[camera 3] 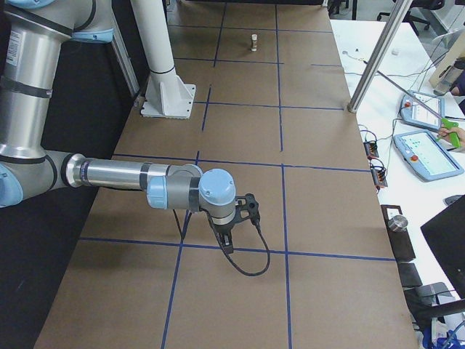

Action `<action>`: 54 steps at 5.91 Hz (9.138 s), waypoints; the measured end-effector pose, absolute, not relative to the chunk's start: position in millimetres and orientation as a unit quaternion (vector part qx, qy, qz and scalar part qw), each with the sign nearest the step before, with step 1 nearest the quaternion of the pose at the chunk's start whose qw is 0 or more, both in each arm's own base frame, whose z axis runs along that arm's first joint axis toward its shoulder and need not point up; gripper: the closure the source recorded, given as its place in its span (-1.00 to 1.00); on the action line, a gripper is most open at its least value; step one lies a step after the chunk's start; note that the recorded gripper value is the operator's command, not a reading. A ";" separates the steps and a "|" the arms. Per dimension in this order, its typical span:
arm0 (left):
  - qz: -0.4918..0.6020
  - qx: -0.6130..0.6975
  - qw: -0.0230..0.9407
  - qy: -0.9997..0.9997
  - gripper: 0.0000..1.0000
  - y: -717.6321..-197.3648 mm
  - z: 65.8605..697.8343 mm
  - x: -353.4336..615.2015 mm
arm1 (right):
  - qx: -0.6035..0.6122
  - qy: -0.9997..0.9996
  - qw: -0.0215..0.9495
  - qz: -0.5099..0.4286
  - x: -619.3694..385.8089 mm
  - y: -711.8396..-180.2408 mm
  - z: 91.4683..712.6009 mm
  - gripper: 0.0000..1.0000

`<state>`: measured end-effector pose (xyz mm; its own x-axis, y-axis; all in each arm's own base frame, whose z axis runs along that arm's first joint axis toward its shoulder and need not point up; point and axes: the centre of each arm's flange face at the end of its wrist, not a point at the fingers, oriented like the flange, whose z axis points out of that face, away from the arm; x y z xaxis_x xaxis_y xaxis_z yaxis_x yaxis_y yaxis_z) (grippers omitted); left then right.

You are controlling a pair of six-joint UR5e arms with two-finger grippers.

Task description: Assemble PPR valve and pipe with both arms

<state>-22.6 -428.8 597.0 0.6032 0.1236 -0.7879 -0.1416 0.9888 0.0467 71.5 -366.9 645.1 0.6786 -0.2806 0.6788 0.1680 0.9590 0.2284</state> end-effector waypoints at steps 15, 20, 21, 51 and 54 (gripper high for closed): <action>0.050 -0.009 0.922 0.384 -0.98 -467.6 522.2 228.3 | 0.077 -0.394 0.908 -0.119 69.7 -368.9 640.2 -1.00; 0.051 -0.007 0.920 0.387 1.00 -465.8 514.3 234.7 | 0.077 -0.395 0.907 -0.120 69.8 -368.6 640.1 -1.00; 0.051 -0.005 0.920 0.388 1.00 -465.6 511.7 234.5 | 0.077 -0.397 0.907 -0.120 69.4 -368.7 639.6 -1.00; -0.058 0.016 0.874 0.482 -0.76 -425.9 116.9 504.0 | 0.076 -0.360 0.906 -0.210 -173.5 -473.2 591.6 -0.91; -0.058 0.017 0.874 0.483 -0.76 -426.3 117.4 503.3 | 0.109 -0.345 0.876 -0.320 -167.0 -461.0 604.8 -0.84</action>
<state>503.3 -426.3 117.4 0.5272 -0.0858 -0.8454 0.1182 0.9926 -0.0271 -167.0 -461.0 604.8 0.5567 -0.6353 0.5353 0.4851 0.7717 0.4113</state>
